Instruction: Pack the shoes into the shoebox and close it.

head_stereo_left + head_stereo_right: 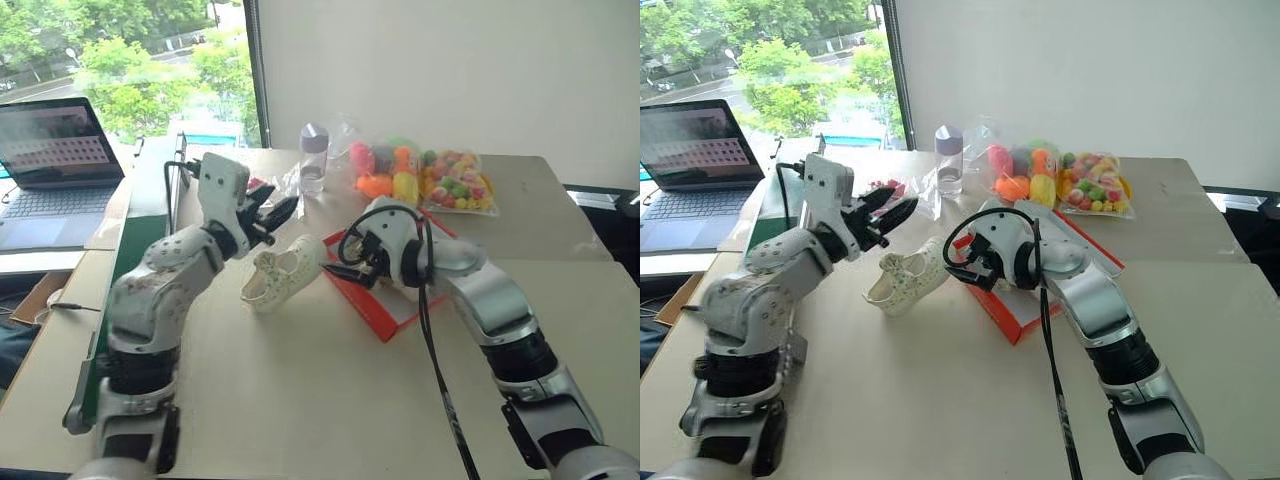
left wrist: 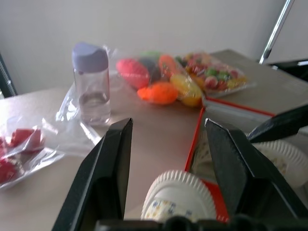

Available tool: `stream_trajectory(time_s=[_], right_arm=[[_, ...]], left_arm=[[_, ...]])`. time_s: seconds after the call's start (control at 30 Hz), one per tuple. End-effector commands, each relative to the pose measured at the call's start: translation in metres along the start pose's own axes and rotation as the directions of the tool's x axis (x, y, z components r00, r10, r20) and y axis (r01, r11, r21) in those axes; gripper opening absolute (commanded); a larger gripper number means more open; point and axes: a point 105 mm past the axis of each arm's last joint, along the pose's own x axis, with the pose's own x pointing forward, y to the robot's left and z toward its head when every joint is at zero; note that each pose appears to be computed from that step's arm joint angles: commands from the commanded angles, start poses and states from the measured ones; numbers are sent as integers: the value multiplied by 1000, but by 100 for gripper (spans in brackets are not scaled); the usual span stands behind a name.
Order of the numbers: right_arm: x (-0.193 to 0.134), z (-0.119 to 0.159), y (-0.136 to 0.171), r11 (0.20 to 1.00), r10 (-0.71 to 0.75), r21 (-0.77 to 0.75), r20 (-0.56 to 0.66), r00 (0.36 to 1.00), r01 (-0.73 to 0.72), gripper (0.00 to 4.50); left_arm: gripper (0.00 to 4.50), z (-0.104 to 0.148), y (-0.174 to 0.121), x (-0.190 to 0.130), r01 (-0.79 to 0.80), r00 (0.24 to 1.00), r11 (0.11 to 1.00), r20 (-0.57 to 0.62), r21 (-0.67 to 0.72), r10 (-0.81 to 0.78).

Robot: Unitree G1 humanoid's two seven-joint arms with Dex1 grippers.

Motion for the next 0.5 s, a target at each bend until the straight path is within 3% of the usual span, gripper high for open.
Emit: stream_trajectory(time_s=[0.03, 0.27, 0.37, 0.5], right_arm=[[-6, 13, -2, 1000, -11, -22, 41, 999, 12, 450], [-7, 9, -3, 1000, -19, -17, 28, 999, 20, 450], [-8, 6, -3, 1000, -26, -14, 21, 999, 26, 450], [-9, 5, -4, 999, -32, -13, 15, 999, 32, 450]], left_arm=[[252, -6, 9, -13, 44, 995, 996, -91, 81, -37], [252, -29, -16, -26, 249, 944, 968, -235, 39, -233], [252, -48, -19, -37, 297, 908, 953, -326, 53, -264], [252, -57, -18, -41, 309, 895, 949, -353, 55, -271]])
